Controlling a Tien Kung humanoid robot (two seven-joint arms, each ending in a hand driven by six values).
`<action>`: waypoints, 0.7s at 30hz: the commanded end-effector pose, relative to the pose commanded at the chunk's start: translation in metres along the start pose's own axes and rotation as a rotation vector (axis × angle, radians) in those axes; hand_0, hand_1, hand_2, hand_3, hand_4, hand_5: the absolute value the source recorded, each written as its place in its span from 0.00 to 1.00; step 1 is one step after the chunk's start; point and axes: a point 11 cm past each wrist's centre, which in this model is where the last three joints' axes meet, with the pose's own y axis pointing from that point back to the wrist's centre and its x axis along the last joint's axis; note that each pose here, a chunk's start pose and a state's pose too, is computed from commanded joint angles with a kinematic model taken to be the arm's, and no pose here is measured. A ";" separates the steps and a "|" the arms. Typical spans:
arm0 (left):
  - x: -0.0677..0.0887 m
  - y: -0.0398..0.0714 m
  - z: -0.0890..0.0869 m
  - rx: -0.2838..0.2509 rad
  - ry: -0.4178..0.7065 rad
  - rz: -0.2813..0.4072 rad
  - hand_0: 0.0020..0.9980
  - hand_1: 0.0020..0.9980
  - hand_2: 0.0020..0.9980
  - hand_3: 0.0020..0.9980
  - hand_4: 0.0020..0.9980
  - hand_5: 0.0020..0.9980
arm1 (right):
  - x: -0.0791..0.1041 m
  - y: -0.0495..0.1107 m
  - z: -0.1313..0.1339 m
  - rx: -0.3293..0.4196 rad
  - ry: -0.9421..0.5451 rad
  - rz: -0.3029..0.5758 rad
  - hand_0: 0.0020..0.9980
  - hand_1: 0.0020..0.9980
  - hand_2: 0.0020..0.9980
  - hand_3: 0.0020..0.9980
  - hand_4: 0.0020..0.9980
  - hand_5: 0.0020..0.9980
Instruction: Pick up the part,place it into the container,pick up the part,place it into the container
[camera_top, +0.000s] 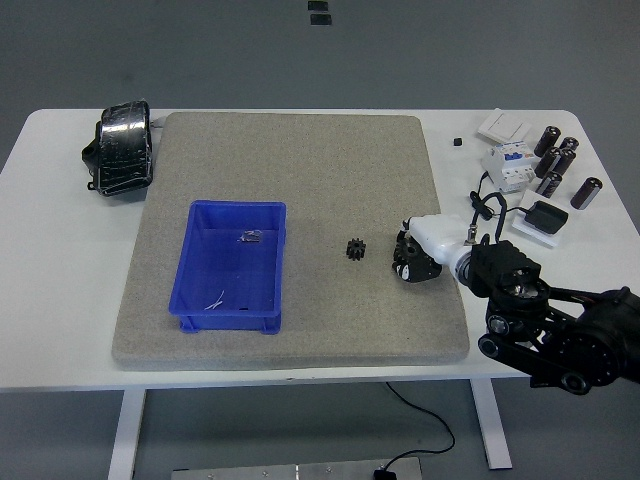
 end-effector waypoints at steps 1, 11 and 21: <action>0.000 0.000 0.000 0.000 0.000 0.000 0.66 0.64 0.58 0.57 0.67 0.49 | 0.000 0.000 0.000 0.000 0.000 0.000 0.32 0.51 0.53 0.68 0.60 0.31; 0.001 0.000 0.000 -0.004 0.006 0.001 0.66 0.64 0.58 0.57 0.67 0.51 | 0.001 0.000 0.000 0.011 0.000 0.013 0.37 0.53 0.51 0.65 0.42 0.10; 0.001 0.000 0.000 -0.007 0.012 0.004 0.66 0.64 0.59 0.58 0.68 0.57 | 0.008 0.002 -0.001 0.030 -0.002 0.070 0.36 0.50 0.43 0.45 0.43 0.00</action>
